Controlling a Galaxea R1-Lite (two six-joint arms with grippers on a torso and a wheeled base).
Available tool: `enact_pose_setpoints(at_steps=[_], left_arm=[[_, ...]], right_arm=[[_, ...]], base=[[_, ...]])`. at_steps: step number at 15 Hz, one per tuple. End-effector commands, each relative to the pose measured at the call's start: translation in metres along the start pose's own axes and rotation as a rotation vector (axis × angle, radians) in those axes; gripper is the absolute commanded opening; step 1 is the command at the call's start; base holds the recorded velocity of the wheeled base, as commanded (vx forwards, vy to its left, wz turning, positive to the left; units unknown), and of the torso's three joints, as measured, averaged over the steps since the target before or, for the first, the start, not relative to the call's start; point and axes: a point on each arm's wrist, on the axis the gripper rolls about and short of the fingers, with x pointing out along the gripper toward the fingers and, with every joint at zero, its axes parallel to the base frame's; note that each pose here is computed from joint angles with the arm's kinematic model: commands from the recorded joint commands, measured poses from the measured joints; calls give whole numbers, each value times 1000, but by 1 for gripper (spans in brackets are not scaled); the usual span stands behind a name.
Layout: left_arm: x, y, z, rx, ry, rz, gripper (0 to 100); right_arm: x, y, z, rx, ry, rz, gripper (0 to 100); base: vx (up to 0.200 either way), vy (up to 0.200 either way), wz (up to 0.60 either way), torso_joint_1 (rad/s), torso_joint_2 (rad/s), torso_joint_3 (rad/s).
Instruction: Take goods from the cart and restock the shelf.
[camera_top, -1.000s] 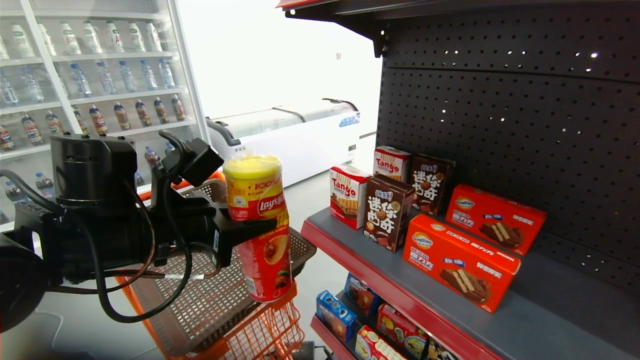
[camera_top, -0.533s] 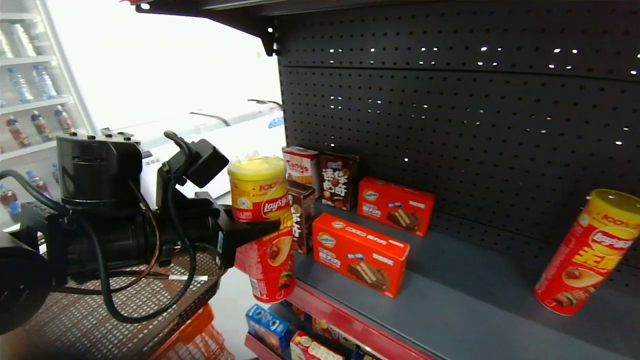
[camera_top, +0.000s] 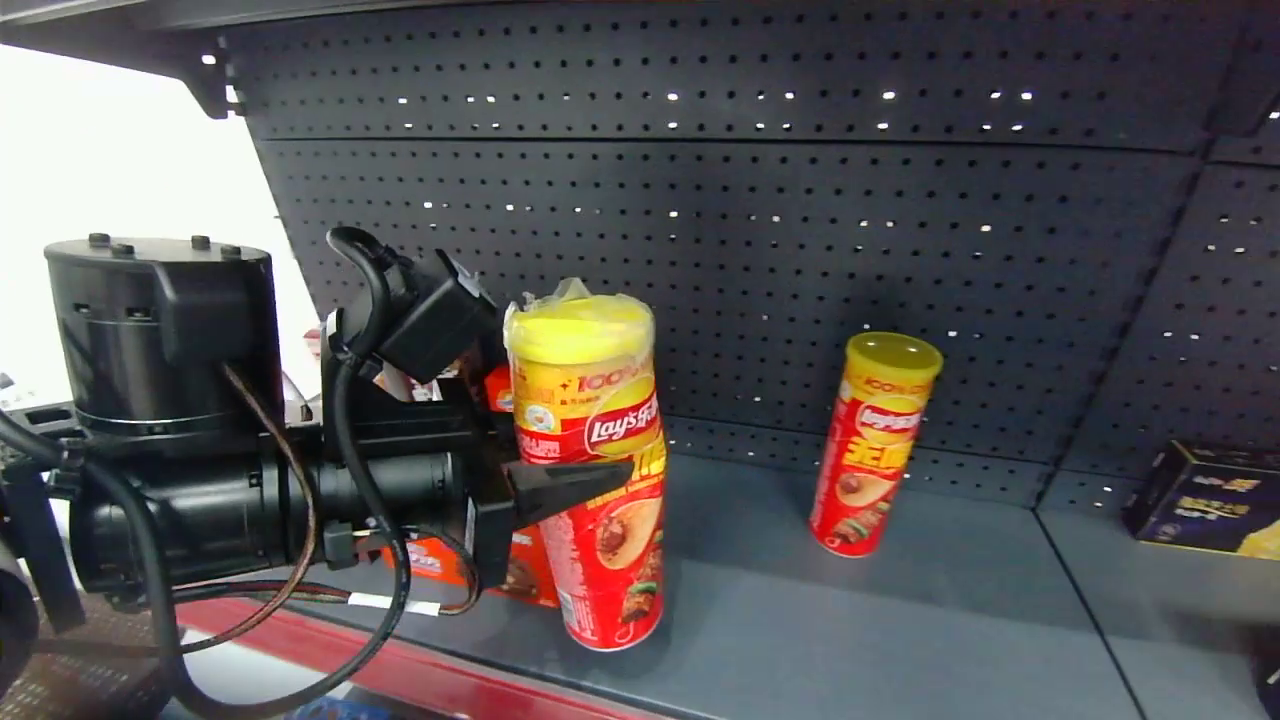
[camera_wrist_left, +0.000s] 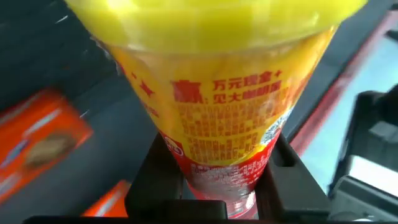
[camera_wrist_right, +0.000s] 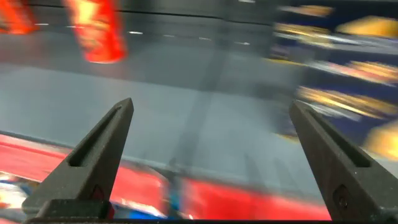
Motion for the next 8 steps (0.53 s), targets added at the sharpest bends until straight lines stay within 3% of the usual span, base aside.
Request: enact_pose_setpoints(at_steps=[1,2,8], left_arm=[[-3,-10,7,4,-24,-28,0],[-2,-9,6,2,-21,-25,0],[-3,-7,3,-3,-11,-11,0]], right_arm=[[0,0,0,-1,0,1,100],[0,0,0,0,0,0,100],[0,0,0,0,0,0,100]], base=[[0,0,-600,2,2,2],[0,0,-600,-2,2,2],[0,0,0,0,0,0]])
